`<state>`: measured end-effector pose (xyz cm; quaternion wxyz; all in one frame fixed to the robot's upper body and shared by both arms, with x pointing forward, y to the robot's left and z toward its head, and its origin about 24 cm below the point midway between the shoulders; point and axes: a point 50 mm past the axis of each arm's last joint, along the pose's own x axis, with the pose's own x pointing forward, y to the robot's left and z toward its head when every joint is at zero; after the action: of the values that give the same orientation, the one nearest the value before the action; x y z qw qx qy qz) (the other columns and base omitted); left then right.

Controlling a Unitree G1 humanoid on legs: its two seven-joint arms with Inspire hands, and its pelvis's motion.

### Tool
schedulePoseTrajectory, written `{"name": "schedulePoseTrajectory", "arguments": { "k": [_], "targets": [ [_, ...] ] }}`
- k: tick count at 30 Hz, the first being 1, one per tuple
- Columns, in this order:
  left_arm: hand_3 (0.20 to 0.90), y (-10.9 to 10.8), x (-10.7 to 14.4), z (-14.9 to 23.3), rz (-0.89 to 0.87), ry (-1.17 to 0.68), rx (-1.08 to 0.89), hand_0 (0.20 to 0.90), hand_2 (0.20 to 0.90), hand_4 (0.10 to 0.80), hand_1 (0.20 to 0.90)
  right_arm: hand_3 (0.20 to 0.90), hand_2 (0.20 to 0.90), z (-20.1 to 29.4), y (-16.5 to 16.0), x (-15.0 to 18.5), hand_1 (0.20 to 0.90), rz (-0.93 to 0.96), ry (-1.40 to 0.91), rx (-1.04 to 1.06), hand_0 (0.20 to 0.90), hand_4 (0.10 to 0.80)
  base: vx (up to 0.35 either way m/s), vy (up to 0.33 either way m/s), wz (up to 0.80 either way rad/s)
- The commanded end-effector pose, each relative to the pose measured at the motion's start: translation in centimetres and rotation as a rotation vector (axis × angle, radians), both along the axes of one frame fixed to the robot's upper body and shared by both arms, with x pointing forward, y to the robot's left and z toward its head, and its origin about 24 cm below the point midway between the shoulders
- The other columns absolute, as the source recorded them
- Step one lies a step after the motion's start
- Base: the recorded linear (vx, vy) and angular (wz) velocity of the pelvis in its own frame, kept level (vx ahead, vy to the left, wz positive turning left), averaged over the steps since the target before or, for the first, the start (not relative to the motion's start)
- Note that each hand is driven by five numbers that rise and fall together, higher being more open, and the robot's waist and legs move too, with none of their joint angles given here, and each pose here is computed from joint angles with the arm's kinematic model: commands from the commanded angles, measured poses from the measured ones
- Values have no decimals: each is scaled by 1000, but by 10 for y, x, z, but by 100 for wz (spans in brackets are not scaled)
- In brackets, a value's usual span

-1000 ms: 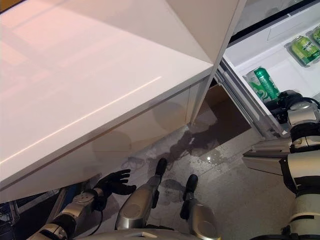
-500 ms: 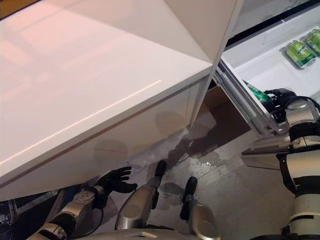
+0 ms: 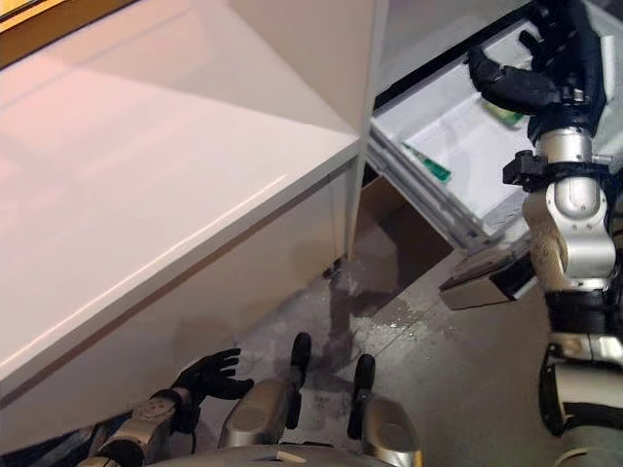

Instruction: Put drinks into fridge and close the fridge

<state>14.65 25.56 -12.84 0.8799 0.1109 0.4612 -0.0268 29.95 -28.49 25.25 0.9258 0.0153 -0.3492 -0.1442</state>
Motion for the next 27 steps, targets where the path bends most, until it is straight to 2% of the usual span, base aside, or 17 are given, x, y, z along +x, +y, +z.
{"name": "schedulePoseTrajectory", "arguments": {
  "k": [1, 5, 10, 13, 14, 17, 20, 23, 27],
  "targets": [
    [900, -16, -32, -17, -52, 83, -16, 900, 900, 800, 900, 900, 900, 11, -33, -35, 900, -182, -282, 140, 900, 800, 51, 19, -26],
    [900, -26, -26, -17, -74, 84, -34, 900, 900, 800, 900, 900, 900, -34, -52, -41, 900, -285, -224, 322, 900, 800, 39, 6, -29],
    [900, -32, -23, -18, -104, 89, -43, 900, 900, 800, 900, 900, 900, -69, -52, -38, 900, -301, -118, 379, 900, 800, 39, -20, -22],
    [900, -38, -9, -14, -133, 61, -58, 900, 900, 800, 900, 900, 900, -83, -46, -29, 900, -257, -46, 398, 900, 800, -14, -44, -3],
    [900, -39, -8, -13, -132, 58, -59, 900, 900, 800, 900, 900, 900, -83, -46, -28, 900, -252, -43, 396, 900, 800, -71, -10, 9],
    [900, -47, 20, -1, -138, -37, -77, 900, 900, 800, 900, 900, 900, -64, -39, -8, 900, -147, -62, 441, 900, 800, -270, 18, 15],
    [900, -51, 37, 8, -132, -104, -76, 900, 900, 800, 900, 900, 900, -44, -35, 8, 900, -85, -104, 499, 900, 800, -304, 59, 15],
    [900, -52, 46, 13, -111, -142, -73, 900, 900, 800, 900, 900, 900, -25, -32, 20, 900, -46, -131, 509, 900, 800, -180, 65, 35],
    [900, -44, 44, 13, -34, -152, -70, 900, 900, 800, 900, 900, 900, -4, -22, 38, 900, 33, -141, 453, 900, 800, -46, 79, 23]
  ]
}}
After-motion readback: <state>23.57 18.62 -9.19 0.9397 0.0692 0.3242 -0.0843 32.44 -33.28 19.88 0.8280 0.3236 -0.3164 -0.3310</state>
